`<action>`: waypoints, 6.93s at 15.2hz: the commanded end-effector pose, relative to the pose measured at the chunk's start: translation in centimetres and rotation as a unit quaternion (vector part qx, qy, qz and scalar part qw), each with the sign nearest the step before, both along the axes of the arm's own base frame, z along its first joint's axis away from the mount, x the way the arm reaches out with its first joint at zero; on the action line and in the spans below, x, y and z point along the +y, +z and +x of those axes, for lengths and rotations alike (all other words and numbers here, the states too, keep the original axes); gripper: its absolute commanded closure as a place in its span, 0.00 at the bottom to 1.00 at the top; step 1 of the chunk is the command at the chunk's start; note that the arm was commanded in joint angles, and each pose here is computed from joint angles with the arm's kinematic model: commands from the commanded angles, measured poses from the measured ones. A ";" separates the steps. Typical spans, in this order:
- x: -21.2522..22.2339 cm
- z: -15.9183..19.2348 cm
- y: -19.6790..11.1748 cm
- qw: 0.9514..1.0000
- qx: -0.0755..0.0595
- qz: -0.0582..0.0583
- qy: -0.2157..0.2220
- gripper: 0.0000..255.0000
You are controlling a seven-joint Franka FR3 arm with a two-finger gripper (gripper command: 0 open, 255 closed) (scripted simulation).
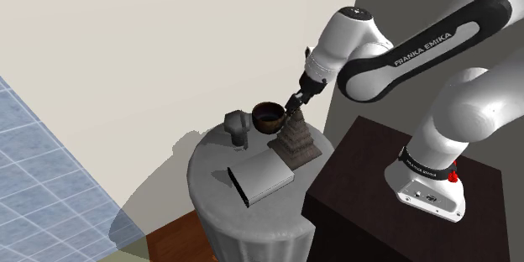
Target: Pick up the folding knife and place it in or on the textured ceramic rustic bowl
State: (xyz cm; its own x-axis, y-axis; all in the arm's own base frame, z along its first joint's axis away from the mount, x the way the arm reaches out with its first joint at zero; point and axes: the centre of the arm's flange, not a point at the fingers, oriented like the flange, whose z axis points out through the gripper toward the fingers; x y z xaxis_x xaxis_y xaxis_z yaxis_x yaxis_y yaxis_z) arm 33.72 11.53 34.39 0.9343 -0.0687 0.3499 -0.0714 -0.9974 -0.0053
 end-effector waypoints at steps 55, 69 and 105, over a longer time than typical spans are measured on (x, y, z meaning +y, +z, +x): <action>5.7 17.1 -17.1 0.980 -0.175 -0.019 -0.093 1.00; 5.7 17.1 -9.7 0.980 -0.175 -0.019 -0.093 1.00; -13.2 17.6 -7.1 0.980 -0.175 -0.019 -0.093 1.00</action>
